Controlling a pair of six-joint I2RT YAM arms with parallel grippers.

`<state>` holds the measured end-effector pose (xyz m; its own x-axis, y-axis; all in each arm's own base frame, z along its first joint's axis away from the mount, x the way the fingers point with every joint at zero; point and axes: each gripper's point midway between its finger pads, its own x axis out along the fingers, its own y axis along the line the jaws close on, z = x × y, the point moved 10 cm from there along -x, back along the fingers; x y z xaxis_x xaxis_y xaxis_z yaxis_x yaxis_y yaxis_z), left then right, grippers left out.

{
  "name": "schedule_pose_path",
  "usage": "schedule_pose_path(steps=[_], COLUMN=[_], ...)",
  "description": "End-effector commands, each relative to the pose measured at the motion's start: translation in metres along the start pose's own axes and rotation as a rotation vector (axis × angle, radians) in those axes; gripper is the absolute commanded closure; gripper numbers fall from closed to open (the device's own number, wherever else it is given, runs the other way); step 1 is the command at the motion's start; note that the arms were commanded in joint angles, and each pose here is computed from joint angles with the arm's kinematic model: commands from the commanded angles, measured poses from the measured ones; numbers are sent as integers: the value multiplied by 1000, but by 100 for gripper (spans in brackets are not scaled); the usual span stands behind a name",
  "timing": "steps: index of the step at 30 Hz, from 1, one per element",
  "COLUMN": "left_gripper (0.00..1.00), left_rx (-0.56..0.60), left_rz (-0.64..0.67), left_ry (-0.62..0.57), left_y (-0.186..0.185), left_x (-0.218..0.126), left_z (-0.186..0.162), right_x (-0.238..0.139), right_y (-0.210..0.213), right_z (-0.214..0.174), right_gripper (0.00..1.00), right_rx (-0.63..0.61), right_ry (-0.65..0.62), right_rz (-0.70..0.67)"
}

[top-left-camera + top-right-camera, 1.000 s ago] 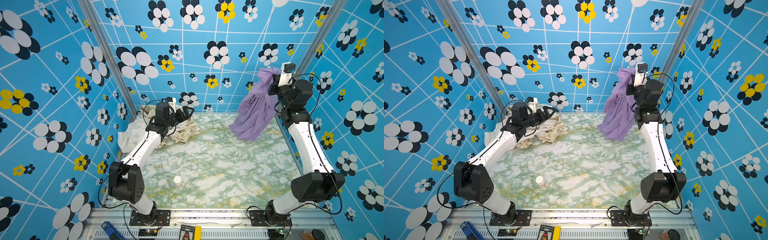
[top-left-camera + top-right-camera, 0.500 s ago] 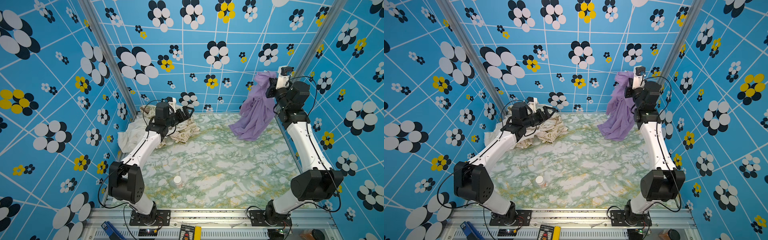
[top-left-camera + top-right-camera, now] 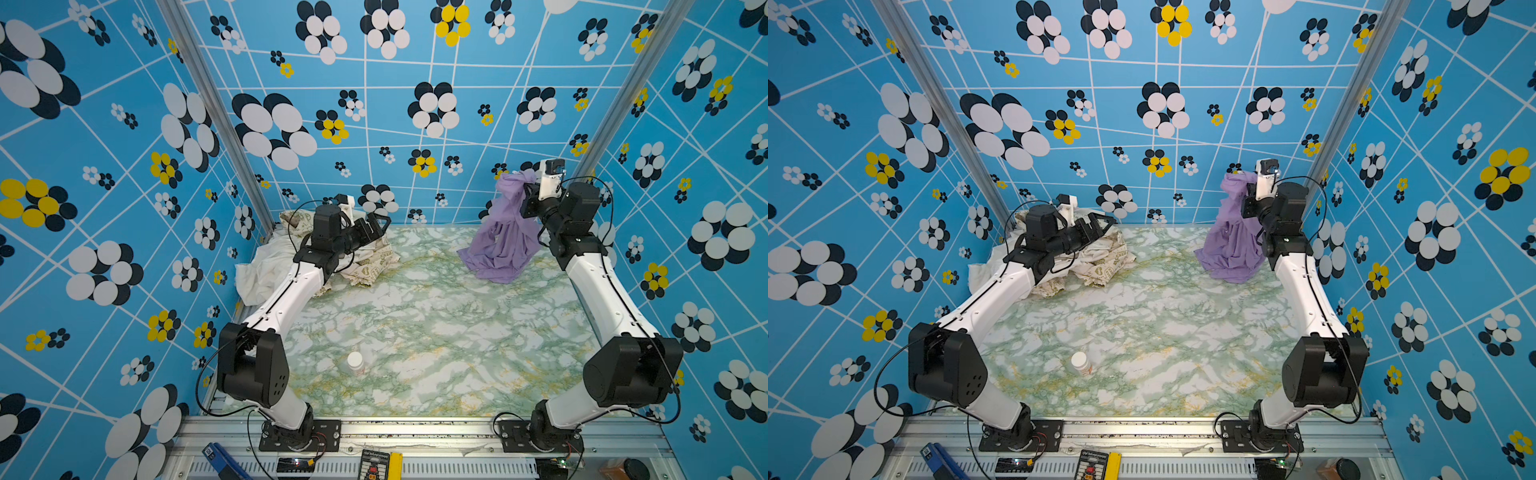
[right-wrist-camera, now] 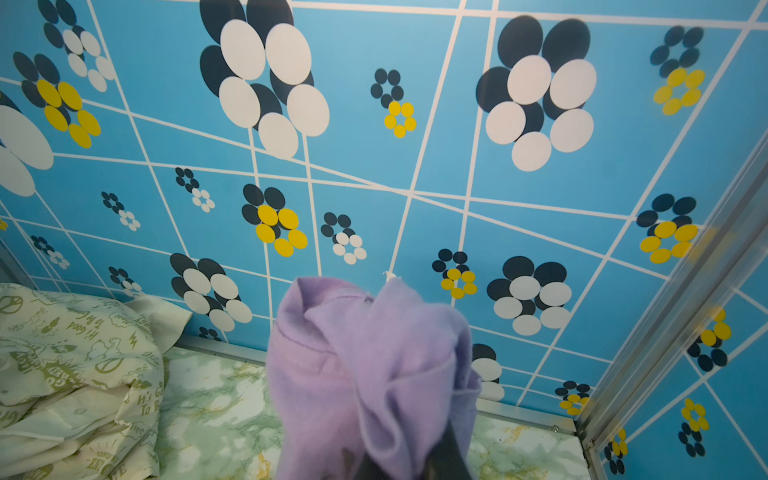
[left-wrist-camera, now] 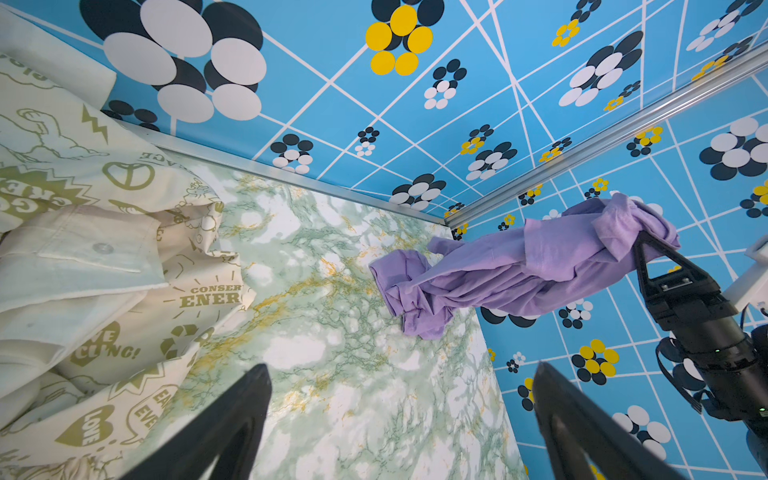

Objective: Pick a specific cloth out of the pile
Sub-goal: 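Lower the purple T-shirt onto the table with the right gripper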

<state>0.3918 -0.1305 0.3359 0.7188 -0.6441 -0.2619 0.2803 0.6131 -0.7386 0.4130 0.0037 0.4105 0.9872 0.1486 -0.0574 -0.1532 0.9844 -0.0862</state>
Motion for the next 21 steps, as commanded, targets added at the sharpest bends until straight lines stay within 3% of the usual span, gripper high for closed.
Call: schedule_pose_path(steps=[1, 13, 21], left_gripper=[1, 1, 1], left_rx=[17, 18, 20], left_rz=[-17, -17, -15], left_ry=[-27, -21, -17], left_y=[-9, -11, -11], left_x=[4, 11, 13], left_z=[7, 8, 8], right_x=[-13, -4, 8], right_y=[2, 3, -1], right_z=[8, -27, -29], right_gripper=[100, 100, 100], right_rx=[10, 50, 76], right_ry=[-38, 40, 32], right_rz=[12, 6, -19])
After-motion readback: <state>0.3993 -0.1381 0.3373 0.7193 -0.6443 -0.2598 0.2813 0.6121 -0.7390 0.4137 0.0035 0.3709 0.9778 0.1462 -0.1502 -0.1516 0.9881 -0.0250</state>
